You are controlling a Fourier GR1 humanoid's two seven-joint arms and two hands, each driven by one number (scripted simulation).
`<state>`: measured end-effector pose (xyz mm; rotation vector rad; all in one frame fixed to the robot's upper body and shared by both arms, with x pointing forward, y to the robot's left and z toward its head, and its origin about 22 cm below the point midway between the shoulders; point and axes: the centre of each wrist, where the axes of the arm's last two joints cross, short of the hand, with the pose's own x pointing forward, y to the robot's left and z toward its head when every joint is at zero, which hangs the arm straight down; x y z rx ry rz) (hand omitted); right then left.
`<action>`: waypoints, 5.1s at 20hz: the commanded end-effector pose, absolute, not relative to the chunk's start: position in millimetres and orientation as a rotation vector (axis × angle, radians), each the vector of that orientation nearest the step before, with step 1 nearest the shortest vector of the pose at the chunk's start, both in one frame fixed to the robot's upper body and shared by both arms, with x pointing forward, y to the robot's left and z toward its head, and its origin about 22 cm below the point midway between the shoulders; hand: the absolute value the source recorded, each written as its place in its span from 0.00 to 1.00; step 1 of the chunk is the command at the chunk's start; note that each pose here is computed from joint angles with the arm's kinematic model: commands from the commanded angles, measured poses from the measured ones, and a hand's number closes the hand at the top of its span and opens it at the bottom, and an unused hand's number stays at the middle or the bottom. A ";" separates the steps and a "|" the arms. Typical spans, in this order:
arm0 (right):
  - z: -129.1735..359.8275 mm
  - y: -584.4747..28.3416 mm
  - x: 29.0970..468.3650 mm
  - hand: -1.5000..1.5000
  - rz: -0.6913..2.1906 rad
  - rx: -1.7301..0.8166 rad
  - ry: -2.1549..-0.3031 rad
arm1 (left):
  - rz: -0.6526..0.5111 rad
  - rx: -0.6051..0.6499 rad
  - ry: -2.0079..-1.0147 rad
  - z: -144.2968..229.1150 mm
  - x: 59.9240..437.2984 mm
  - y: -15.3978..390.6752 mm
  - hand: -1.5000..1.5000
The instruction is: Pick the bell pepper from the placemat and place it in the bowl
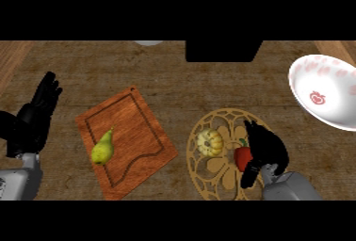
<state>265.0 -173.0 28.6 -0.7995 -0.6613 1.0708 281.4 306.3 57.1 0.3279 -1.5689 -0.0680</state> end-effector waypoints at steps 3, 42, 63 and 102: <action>0.5 -198.9 269.3 1.00 1.073 -0.695 -0.636 | -0.075 0.329 -1.564 65.1 272.9 317.2 0.50; 187.9 -275.3 288.7 1.00 0.669 -1.235 -1.503 | -0.060 0.344 -1.567 51.9 277.3 309.8 0.50; 117.8 -422.4 372.5 1.00 0.519 -1.117 -1.471 | -0.075 0.316 -1.582 52.2 266.0 296.1 0.50; 105.3 -610.5 204.9 0.00 -0.200 -0.433 -1.629 | -0.090 0.302 -1.596 67.6 274.4 307.3 0.50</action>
